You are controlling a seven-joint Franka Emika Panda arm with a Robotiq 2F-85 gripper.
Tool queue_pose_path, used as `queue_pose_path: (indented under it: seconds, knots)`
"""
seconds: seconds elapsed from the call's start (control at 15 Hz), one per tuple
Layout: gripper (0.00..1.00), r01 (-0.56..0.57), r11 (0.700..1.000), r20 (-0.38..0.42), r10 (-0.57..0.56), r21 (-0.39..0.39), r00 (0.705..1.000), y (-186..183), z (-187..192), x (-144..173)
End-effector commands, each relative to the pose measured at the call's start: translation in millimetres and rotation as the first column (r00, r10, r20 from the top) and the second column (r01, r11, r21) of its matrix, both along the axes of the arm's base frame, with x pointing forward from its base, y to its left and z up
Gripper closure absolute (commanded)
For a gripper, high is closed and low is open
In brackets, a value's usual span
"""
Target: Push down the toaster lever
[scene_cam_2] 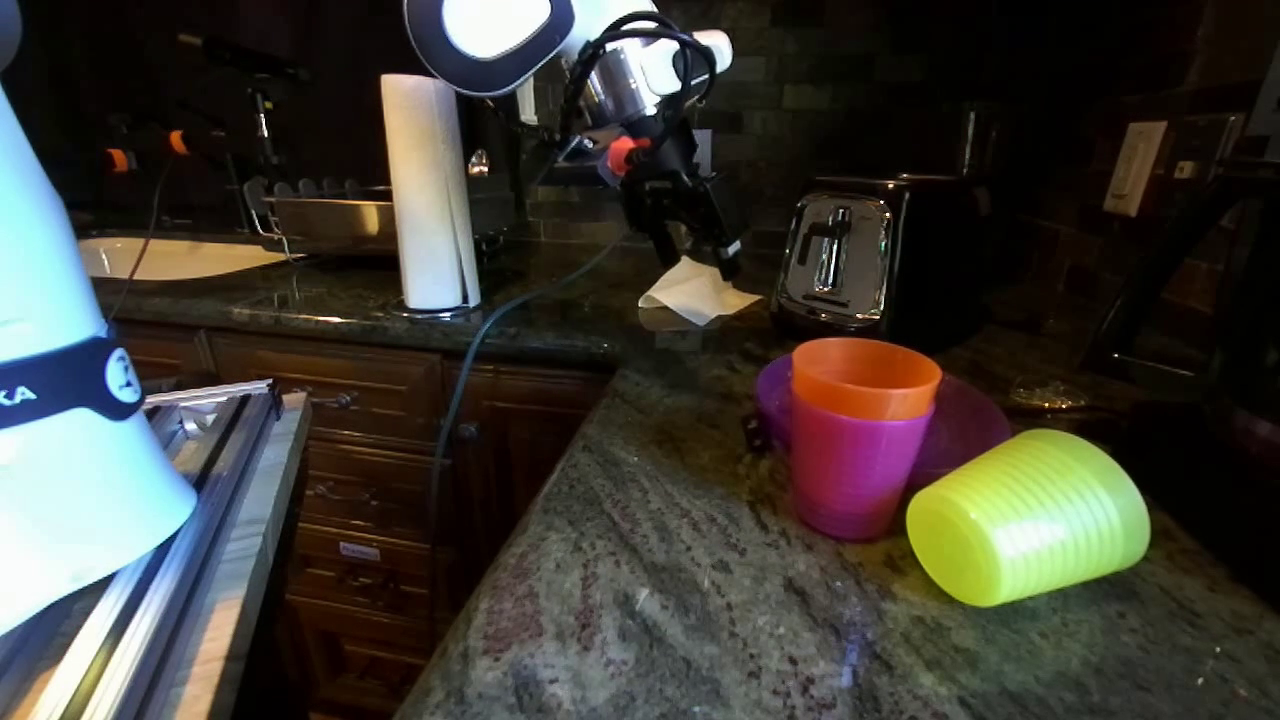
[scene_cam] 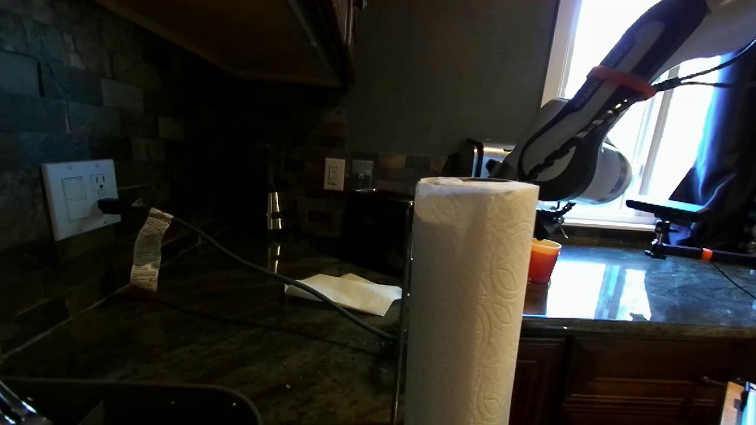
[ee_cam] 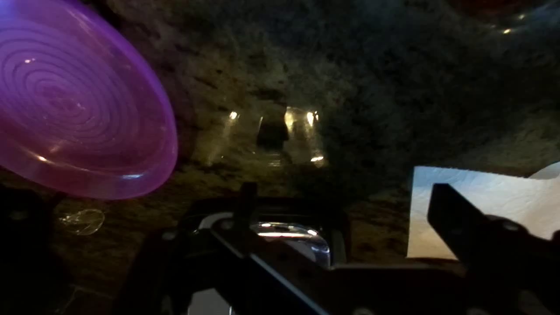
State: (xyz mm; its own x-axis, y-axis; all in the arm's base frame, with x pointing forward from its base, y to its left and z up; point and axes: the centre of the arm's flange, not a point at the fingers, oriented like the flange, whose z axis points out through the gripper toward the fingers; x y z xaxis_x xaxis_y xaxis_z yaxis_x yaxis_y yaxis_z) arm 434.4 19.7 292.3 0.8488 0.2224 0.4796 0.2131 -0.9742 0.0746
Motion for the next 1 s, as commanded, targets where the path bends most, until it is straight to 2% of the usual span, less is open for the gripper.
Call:
queue_pose_path:
  seconds: [0.0,0.53,0.8,0.93]
  knots:
    - [0.00,0.067,0.998,0.045,-0.066,-0.015,0.997,-9,-20,21]
    - [0.00,0.172,0.984,0.128,-0.164,-0.050,0.978,-27,-45,49]
    - [0.00,0.196,0.981,0.123,-0.194,-0.002,0.973,-19,-45,68]
    - [0.04,0.199,0.980,0.123,-0.199,0.014,0.972,-13,-43,75]
